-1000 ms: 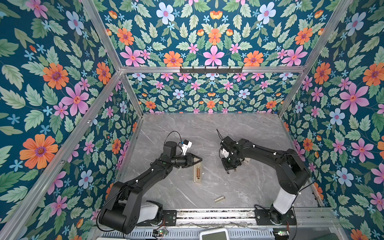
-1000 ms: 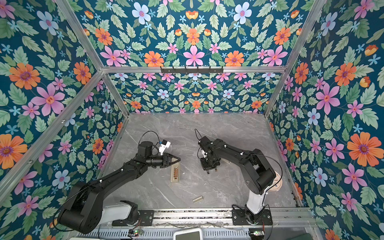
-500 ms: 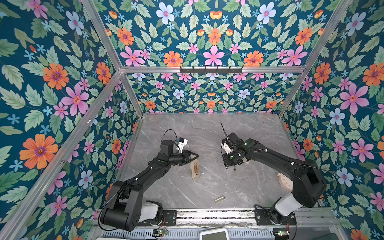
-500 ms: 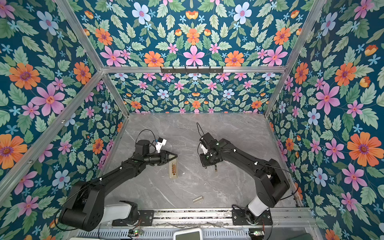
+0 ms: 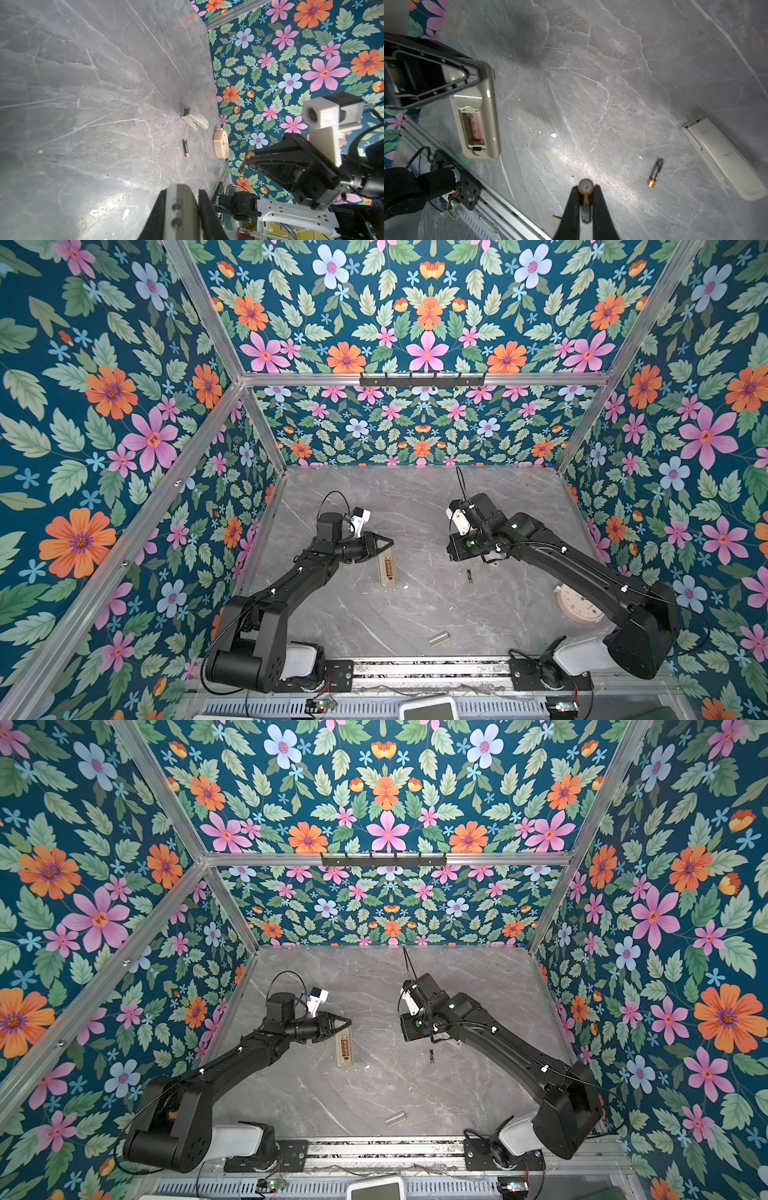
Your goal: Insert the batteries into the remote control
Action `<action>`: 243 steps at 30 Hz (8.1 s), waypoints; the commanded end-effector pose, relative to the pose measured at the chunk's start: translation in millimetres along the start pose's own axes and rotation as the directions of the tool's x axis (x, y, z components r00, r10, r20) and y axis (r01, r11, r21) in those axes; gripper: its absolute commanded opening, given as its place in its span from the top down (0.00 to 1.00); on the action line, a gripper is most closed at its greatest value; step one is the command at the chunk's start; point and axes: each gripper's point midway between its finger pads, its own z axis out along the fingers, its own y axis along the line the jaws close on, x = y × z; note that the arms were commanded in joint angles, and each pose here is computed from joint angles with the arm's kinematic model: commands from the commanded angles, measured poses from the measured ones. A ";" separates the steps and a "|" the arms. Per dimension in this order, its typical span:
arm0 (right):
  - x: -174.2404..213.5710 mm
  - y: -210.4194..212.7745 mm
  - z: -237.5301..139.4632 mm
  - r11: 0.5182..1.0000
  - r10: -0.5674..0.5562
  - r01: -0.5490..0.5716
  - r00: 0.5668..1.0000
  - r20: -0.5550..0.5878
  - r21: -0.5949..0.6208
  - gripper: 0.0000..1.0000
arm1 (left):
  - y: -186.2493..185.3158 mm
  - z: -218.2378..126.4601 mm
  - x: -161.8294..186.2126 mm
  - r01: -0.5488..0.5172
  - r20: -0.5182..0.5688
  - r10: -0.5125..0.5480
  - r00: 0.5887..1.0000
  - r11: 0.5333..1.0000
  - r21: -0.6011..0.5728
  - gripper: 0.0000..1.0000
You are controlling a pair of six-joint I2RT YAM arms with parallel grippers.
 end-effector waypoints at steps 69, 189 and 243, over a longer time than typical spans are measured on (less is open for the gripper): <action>-48.8 122.8 49.3 0.914 -0.302 0.352 0.922 0.244 -0.200 1.00 | -68.7 -24.4 -47.2 0.031 0.207 -0.084 0.975 0.968 0.247 1.00; -23.2 148.9 25.6 0.548 -0.803 0.811 0.579 0.142 -0.207 0.67 | -69.9 -14.6 -1.9 -0.044 -0.074 0.057 0.996 0.984 0.171 1.00; 6.0 138.5 74.0 0.456 -0.889 0.878 0.457 -0.032 -0.147 0.89 | -67.7 -14.3 -0.5 -0.035 -0.078 0.049 0.996 0.985 0.166 1.00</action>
